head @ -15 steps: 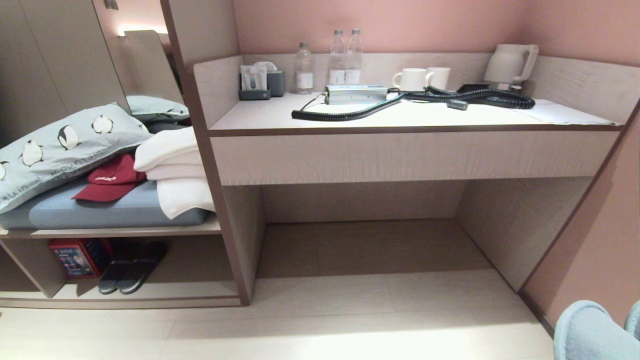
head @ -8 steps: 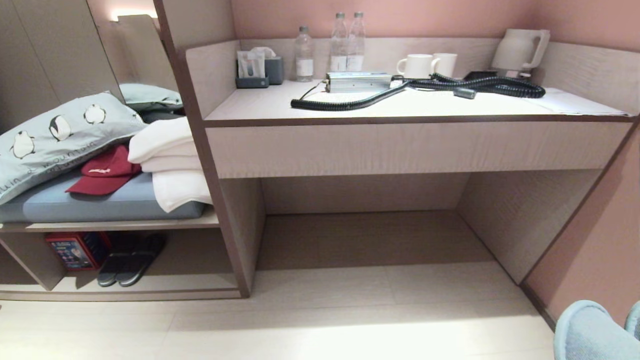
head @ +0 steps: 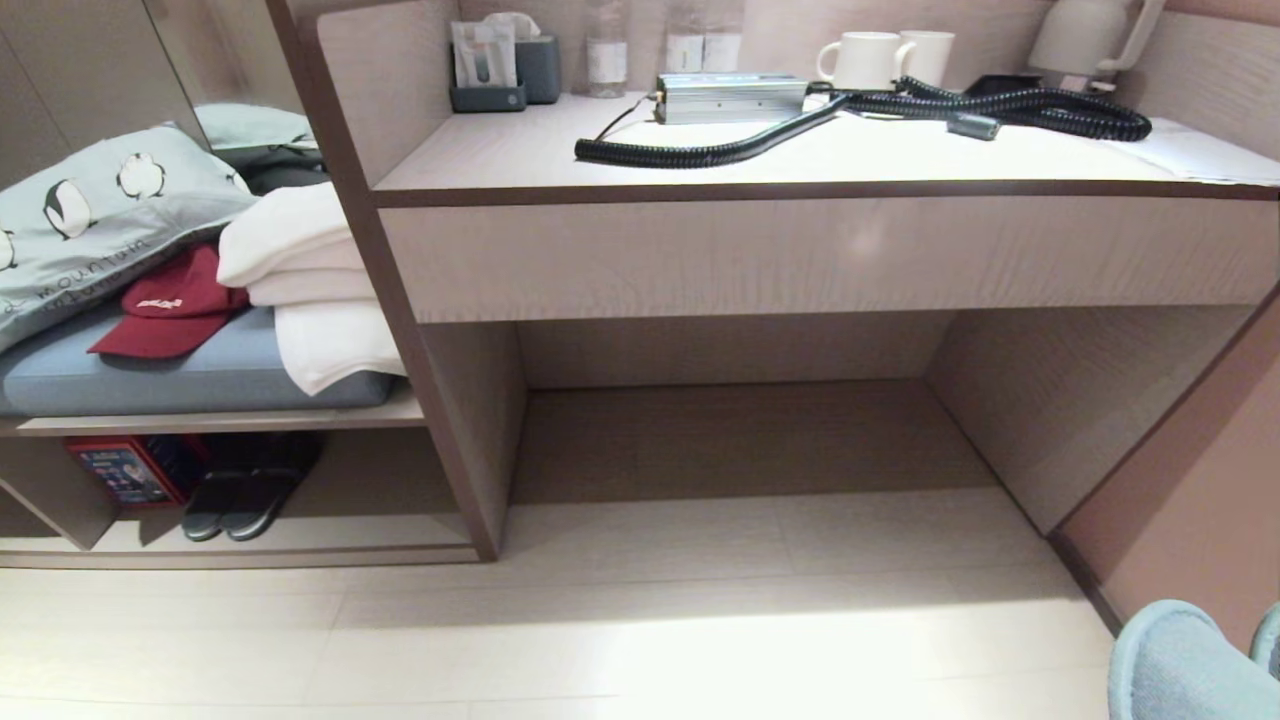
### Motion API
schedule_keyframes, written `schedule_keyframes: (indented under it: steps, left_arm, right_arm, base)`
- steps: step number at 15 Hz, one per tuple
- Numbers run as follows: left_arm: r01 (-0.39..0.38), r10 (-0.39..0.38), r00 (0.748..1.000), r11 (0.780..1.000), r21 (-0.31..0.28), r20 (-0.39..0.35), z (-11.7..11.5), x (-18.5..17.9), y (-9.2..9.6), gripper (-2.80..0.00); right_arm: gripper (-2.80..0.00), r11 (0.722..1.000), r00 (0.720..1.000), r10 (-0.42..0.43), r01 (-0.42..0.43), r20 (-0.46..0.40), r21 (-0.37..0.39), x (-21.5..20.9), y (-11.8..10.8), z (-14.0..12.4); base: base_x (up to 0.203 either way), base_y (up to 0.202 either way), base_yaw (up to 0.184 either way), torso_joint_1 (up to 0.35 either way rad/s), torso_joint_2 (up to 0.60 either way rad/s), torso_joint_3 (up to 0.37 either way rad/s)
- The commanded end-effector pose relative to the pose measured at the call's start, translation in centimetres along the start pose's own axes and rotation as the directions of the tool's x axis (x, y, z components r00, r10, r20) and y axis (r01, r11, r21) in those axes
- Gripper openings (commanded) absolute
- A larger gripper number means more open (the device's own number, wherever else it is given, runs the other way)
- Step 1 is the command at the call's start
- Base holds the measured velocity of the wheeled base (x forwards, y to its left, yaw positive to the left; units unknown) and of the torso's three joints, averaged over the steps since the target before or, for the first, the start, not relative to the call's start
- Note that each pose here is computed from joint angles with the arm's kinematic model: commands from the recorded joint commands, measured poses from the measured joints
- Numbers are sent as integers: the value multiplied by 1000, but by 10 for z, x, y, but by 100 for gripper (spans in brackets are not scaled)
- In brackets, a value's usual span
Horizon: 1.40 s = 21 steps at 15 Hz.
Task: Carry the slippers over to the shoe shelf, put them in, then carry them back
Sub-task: Place the slippers on the floor
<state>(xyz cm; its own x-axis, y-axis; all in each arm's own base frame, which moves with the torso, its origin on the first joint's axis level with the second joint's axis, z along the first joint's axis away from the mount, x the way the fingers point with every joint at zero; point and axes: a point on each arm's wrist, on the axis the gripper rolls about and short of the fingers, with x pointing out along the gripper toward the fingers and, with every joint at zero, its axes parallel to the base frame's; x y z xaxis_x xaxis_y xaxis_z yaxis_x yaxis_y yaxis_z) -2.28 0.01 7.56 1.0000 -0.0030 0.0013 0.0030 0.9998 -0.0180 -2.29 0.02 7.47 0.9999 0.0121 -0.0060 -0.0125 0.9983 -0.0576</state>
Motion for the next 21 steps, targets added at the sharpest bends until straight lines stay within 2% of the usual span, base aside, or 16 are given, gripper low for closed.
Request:
schedule_keyframes:
  steps: [1,21]
  left_arm:
    - [0,0,1000,1000,0,-1,0,0,0,-280]
    - [0,0,1000,1000,0,-1,0,0,0,-280]
  right_arm:
    - [-280,1000,1000,1,-1,2,-1,0,0,0]
    - [-280,1000,1000,9,-9,0,-21,0,0,0]
  base:
    - [0,0,0,6,3,-197]
    - [0,0,0,4,3,-200]
